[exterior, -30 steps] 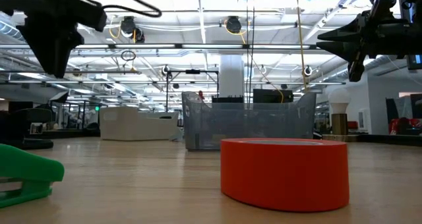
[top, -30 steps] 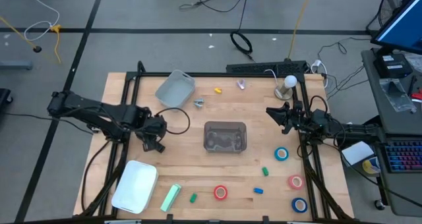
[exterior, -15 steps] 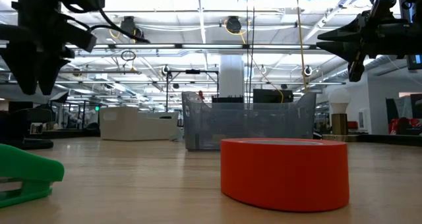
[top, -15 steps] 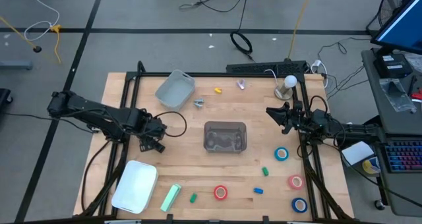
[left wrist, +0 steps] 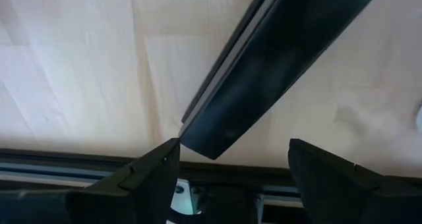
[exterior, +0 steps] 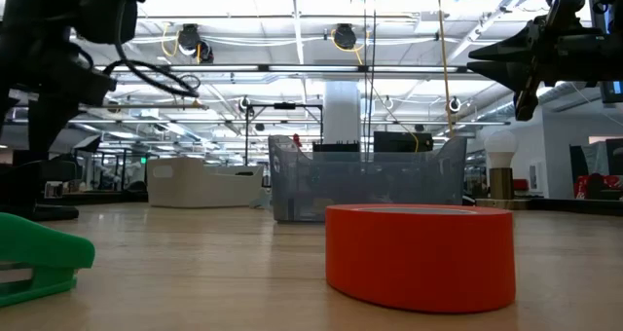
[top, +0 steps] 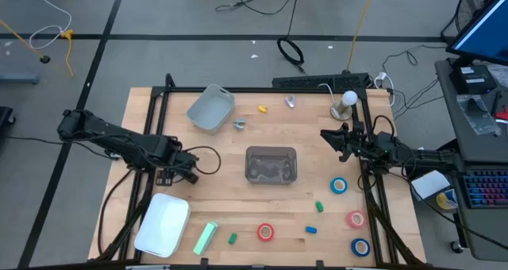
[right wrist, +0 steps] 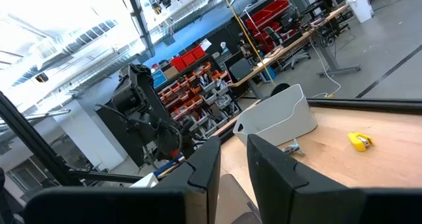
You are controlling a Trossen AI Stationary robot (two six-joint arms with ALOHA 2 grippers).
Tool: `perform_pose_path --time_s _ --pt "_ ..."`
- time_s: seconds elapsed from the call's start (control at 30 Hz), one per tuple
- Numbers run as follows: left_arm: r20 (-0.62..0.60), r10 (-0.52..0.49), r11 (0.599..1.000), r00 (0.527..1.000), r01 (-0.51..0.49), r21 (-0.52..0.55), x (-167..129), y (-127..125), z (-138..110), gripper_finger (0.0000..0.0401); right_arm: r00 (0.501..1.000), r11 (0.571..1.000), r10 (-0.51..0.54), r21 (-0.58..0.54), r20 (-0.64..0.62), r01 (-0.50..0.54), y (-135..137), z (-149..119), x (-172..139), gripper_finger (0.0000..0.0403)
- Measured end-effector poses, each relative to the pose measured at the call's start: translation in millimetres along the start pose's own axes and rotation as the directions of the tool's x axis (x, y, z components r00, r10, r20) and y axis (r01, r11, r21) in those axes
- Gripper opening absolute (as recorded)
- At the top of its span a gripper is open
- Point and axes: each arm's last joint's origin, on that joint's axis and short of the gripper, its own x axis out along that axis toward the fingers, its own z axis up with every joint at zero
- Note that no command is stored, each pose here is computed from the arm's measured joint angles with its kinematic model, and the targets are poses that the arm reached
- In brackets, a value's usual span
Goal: Pick and place Stapler, Stapler remover, tape
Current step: Put the black stapler into the gray bin
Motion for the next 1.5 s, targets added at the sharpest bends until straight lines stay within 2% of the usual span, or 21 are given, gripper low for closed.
perform_pose_path --time_s 0.53,0.87,1.23,1.37,1.5 --pt "0.038 -0.006 1.000 0.999 0.007 -0.010 5.5 -0.9 3.5 0.0275 1.000 1.000 -0.012 -0.014 -0.013 0.012 -1.0 -1.4 0.0 0.0070" --pt "0.113 -0.043 0.996 0.993 0.052 -0.078 8.2 -4.3 17.5 0.0275 1.000 1.000 -0.010 -0.014 -0.014 0.010 -0.9 -1.4 0.0 0.0070" --pt "-0.139 0.004 0.995 0.990 -0.018 -0.099 43.1 -9.5 35.9 0.0273 1.000 1.000 -0.010 -0.014 -0.014 0.010 -0.9 -1.4 0.0 0.0070" --pt "-0.175 0.008 0.994 0.985 -0.027 -0.104 52.1 -11.3 42.5 0.0244 1.000 1.000 -0.009 -0.014 -0.014 0.009 -0.9 -1.4 0.0 0.0070" --pt "-0.158 -0.020 0.994 0.987 0.003 -0.110 55.3 -13.0 47.3 0.0189 1.000 1.000 -0.009 -0.013 -0.014 0.009 -0.9 -1.4 0.0 0.0070"
